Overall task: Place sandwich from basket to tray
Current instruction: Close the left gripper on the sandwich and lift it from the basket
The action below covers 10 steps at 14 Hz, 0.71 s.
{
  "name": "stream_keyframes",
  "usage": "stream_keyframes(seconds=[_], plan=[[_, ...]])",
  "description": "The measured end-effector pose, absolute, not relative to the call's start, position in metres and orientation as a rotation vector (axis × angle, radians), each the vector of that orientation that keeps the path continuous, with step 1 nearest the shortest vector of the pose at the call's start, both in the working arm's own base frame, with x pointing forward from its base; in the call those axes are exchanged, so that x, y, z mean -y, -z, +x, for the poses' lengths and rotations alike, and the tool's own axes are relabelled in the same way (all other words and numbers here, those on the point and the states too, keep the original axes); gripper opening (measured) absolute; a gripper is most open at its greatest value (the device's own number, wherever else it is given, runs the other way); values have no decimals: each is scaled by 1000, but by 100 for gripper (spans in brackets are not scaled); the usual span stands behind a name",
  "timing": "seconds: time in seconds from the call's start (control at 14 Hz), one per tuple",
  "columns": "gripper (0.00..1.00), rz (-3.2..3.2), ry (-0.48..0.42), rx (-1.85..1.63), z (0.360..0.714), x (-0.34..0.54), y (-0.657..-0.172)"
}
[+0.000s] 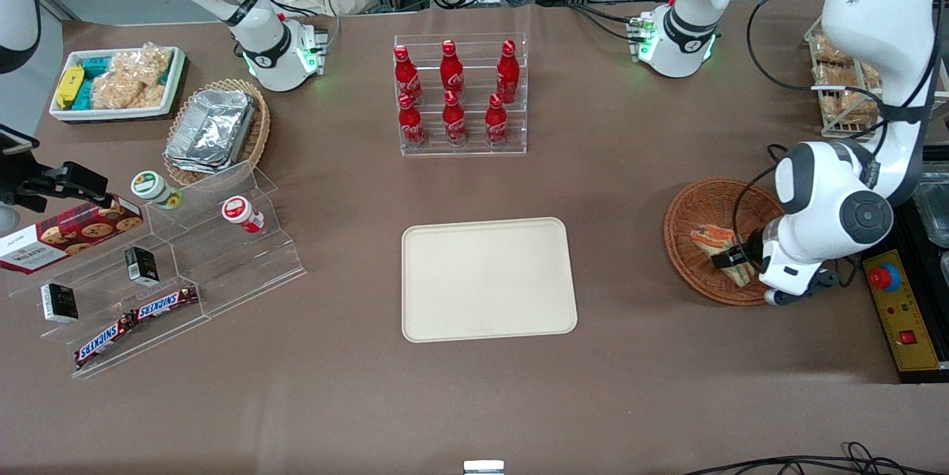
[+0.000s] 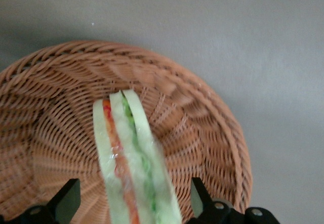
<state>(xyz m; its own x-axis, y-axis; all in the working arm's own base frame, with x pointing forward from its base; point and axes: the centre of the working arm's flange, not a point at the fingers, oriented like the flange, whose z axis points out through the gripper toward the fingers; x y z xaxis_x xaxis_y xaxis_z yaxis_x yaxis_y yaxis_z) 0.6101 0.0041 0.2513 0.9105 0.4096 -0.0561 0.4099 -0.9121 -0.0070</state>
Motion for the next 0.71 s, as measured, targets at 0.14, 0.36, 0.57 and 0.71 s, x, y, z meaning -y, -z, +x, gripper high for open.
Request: stream_keyframes(seconds=[0.14,0.36,0.57,0.71], plan=[[94,3042,74,-724,611,-3,-238],[80,3039,102,-741,607,-2,-227],[48,3053,154,-734,609,1,-242],[31,3078,238,-727,620,5,-290]])
